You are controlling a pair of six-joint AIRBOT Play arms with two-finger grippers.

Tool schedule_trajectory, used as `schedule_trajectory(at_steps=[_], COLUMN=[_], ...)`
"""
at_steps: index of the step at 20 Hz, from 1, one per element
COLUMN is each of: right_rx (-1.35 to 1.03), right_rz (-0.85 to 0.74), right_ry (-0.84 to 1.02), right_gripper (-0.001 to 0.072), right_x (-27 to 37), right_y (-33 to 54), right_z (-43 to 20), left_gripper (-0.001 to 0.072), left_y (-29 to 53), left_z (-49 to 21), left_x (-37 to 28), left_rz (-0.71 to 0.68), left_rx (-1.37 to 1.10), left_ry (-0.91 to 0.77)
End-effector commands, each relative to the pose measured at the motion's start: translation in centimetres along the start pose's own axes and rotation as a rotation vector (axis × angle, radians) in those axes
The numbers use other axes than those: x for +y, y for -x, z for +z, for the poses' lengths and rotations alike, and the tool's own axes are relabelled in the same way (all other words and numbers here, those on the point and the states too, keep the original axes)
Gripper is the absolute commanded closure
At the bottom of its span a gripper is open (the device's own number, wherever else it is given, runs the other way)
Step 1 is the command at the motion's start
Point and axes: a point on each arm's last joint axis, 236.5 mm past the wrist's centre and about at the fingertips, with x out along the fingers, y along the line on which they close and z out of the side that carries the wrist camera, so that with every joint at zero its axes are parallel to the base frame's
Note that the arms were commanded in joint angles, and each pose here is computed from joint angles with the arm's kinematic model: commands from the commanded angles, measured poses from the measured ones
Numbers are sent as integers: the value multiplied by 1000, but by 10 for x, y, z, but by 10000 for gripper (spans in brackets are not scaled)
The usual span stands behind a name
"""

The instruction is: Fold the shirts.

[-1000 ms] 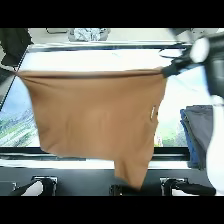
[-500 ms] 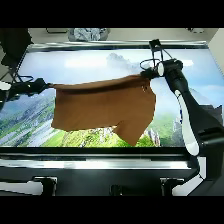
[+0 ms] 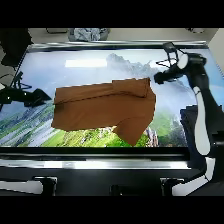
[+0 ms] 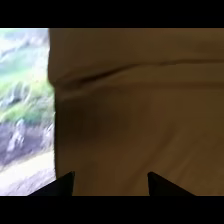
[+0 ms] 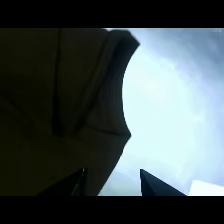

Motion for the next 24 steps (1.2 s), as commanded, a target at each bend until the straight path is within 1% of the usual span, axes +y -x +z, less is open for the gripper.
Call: schedule_trajectory(at_steps=[1, 4, 6, 9, 11, 13, 14, 15, 16, 18, 20, 24], right_rx=[260, 387, 386, 374, 380, 396, 401, 403, 403, 362, 275, 247], right_rz=[308, 389, 399, 386, 386, 399, 409, 415, 418, 480, 540, 515], right_ry=[32, 27, 17, 5, -7, -25, -38, -50, -70, -145, -190, -267], right_gripper=[278, 278, 278, 276, 231, 222, 216, 187, 152, 153, 155, 166], right_x=[17, 25, 28, 26, 27, 31, 35, 37, 40, 60, 75, 74], right_y=[17, 12, 7, -3, -12, -21, -26, -32, -42, -60, -70, -83], right_z=[-88, -129, -131, -133, -138, -149, -154, -159, -166, -170, -158, -157], left_gripper=[177, 177, 177, 181, 285, 397, 566, 678, 680, 680, 681, 680], left_y=[-13, -42, -53, -66, -72, -76, -77, -79, -79, -79, -78, -78], left_z=[-89, -123, -120, -120, -110, -99, -95, -94, -93, -94, -95, -92], left_x=[32, 25, 22, 19, 20, 21, 21, 20, 19, 19, 19, 19], left_rz=[61, -24, -51, -40, -18, 4, 8, 10, 11, 12, 15, 16], left_rx=[228, 258, 217, 193, 143, 95, 81, 75, 73, 77, 79, 71], left_ry=[93, 127, 166, 161, 146, 183, 188, 181, 179, 173, 170, 167])
